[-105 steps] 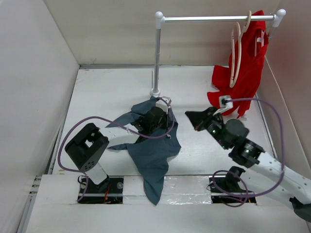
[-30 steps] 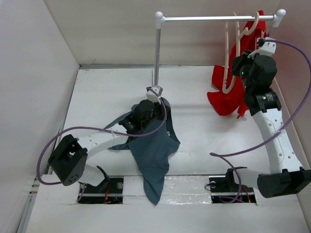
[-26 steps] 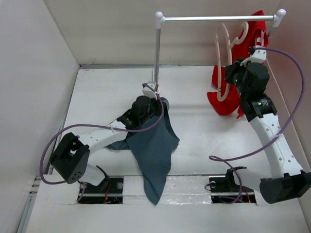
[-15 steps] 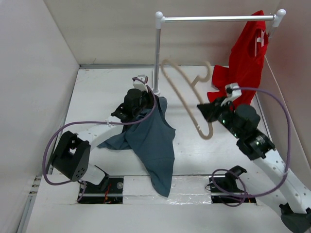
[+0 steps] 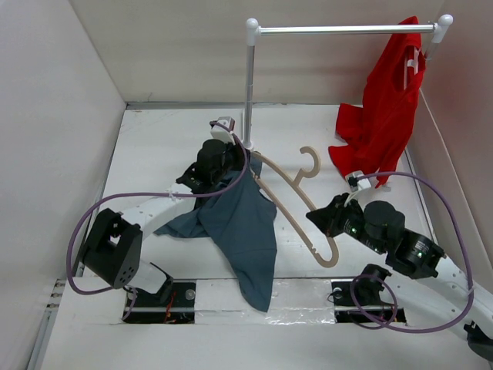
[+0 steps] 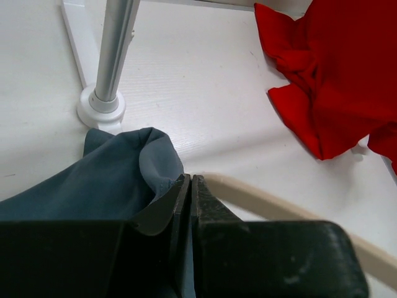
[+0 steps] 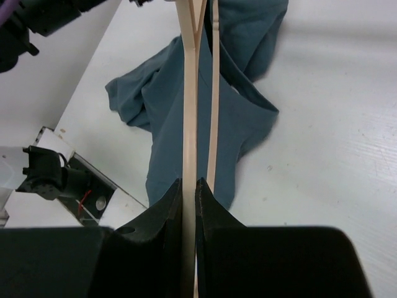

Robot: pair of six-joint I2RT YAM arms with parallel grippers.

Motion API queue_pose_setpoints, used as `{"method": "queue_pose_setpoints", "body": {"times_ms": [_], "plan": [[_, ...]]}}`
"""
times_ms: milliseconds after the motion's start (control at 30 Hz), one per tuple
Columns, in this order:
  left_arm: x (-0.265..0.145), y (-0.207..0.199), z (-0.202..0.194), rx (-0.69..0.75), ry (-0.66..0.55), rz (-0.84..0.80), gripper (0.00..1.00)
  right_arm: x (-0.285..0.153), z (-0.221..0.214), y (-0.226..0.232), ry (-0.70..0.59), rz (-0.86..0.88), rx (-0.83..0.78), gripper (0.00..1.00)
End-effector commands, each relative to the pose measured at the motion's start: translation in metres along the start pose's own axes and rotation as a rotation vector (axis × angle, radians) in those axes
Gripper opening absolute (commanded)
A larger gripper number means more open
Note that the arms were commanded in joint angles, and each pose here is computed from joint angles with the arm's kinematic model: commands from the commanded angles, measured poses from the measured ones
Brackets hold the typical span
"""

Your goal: Place the t-shirt on the hanger

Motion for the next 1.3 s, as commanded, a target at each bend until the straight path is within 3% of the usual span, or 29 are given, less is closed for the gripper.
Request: {"method": "queue_pose_setpoints", "body": {"times_ms": [0, 333, 667, 900, 1133, 1267], "plan": [[-0.011, -0.022, 0.049, -0.010, -0.159, -0.046, 0.00, -0.009, 0.007, 0.006, -0.017, -0.014, 0.041, 0.00], [-0.015, -0.026, 0.061, -0.018, -0.165, -0.055, 0.00, -0.043, 0.015, 0.013, -0.001, 0.043, 0.074, 0.00], [-0.030, -0.035, 0.052, -0.054, -0.134, -0.156, 0.00, -0.009, 0.014, 0.016, 0.004, 0.025, 0.019, 0.00], [-0.053, -0.042, 0.051, -0.095, -0.158, -0.154, 0.00, 0.015, 0.040, 0.025, -0.152, 0.042, -0.007, 0.00], [-0.094, -0.049, 0.081, -0.129, -0.289, -0.167, 0.00, 0.021, 0.087, 0.048, -0.265, 0.015, -0.064, 0.00], [-0.116, -0.060, 0.093, -0.153, -0.342, -0.257, 0.00, 0.040, 0.096, 0.051, -0.290, -0.068, -0.078, 0.00]]}}
Point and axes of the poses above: each gripper's point midway between its finger pads, its own x axis out along the fingers, its own y axis along the line the jaws close on, z = x × y, the point moved 6 cm from there along -x, back along the fingers, and after that the axes turned 8 degrees about -x, right-handed, at the moved point
